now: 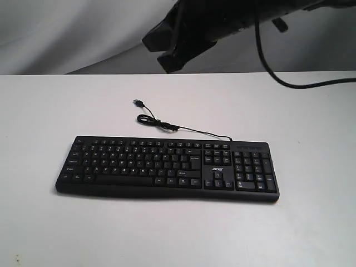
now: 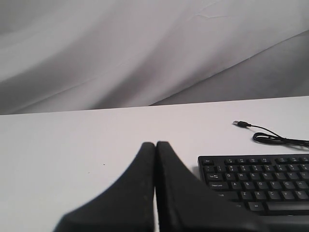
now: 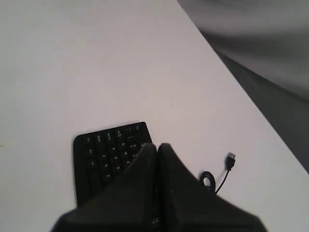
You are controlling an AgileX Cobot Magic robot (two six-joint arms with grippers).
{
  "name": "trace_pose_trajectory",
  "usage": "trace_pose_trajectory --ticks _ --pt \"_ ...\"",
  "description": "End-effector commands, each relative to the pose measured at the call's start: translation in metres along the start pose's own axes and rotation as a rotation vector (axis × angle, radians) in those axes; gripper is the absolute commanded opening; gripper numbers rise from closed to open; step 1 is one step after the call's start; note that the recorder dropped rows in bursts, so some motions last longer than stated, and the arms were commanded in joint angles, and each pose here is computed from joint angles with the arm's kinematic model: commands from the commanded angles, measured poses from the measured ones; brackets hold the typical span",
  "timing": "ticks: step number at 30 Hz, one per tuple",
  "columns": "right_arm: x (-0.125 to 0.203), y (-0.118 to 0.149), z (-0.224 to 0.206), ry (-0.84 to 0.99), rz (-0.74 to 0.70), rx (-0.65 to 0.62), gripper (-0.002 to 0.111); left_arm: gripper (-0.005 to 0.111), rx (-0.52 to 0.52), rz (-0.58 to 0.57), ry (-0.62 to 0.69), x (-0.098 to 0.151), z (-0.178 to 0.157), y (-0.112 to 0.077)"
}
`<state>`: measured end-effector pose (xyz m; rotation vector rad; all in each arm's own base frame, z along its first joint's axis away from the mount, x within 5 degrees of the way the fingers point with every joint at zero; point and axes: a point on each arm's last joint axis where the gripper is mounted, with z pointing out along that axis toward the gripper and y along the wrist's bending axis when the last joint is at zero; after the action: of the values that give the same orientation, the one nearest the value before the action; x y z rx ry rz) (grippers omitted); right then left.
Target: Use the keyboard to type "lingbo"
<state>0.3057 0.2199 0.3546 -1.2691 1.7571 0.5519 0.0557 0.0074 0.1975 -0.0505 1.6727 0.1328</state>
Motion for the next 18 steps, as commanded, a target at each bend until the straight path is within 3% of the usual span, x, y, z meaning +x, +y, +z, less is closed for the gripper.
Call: trace_pose_trajectory --ticks 1,5,10,14,18 --pt "-0.01 0.005 -0.015 -0.038 0.0 0.007 0.0 0.001 0.006 -0.001 -0.006 0.001 0.0 0.0" --pt "-0.016 0.004 -0.023 -0.066 -0.016 0.055 0.0 0.001 0.006 -0.001 -0.006 0.001 0.0 0.0" --pt "-0.032 -0.009 -0.042 -0.188 -0.018 0.268 0.0 0.001 0.006 -0.001 -0.006 0.001 0.0 0.0" --pt "-0.047 -0.024 -0.065 -0.419 0.339 0.434 0.0 0.001 0.006 -0.001 -0.006 0.001 0.0 0.0" --pt "-0.04 -0.037 -0.073 -0.479 0.624 0.416 0.0 0.001 0.006 -0.001 -0.006 0.001 0.0 0.0"
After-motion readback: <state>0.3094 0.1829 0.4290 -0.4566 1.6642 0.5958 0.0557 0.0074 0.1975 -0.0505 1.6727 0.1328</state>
